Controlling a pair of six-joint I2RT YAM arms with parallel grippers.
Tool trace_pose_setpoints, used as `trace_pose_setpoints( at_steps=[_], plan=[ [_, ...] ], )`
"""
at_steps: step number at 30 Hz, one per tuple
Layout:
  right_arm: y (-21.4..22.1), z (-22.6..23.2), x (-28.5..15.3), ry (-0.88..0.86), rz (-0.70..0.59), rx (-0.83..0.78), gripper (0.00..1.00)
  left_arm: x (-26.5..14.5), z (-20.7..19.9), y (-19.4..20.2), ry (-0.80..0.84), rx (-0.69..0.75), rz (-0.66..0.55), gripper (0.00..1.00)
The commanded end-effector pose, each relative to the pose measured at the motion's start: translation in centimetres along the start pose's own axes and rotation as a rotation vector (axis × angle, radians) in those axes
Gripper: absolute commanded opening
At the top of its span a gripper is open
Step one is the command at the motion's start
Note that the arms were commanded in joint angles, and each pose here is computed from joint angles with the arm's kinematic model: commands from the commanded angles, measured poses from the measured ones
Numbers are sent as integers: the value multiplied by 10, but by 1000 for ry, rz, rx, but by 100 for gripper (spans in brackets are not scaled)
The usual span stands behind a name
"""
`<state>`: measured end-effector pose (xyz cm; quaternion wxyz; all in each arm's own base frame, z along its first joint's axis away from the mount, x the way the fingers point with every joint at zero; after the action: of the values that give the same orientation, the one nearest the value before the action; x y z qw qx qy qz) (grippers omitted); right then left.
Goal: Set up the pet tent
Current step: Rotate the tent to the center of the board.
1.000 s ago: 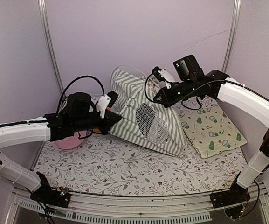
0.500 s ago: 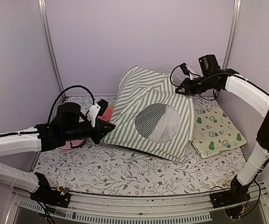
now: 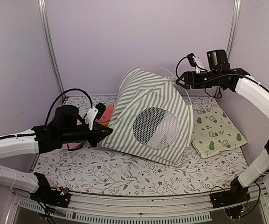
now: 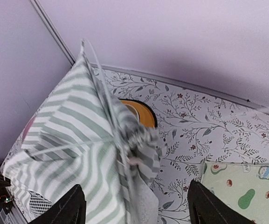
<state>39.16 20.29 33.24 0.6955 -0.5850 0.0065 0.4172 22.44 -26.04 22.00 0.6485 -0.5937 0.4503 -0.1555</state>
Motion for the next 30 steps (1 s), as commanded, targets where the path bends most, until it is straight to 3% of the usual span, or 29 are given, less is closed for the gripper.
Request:
trace_pose_setpoints(
  at_steps=[1, 5, 11, 17, 23, 30],
  plan=[
    [-32, 26, -50, 10, -164, -113, 80, -3, -2, -19, 16, 6, -39, 0],
    [-37, 38, -71, 5, -189, -178, 82, -5, -3, -23, 21, 18, -48, 0],
    [-28, 16, -59, 120, -101, -281, 90, -9, -3, -26, 16, 36, -60, 0],
    [-21, 16, -27, -18, -26, -298, 90, -17, -6, -34, 28, 59, -96, 0],
    [-31, 8, 6, -13, 18, -267, 82, -18, -7, -37, 34, 75, -103, 0],
    [-29, -6, 24, -14, 57, -206, 50, -23, -6, -41, 23, 76, -126, 0]
  ],
)
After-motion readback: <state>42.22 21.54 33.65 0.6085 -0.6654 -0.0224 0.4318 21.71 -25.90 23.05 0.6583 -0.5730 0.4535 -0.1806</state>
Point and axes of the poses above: each gripper's point midway between its finger pads, its own x axis out along the fingers, its own z axis along the line the jaws close on, y = z × x, the point moved 3 cm from there along -x, back along the fingers, and after that the axes turned 3 degrees about x, right-handed, at the moved point
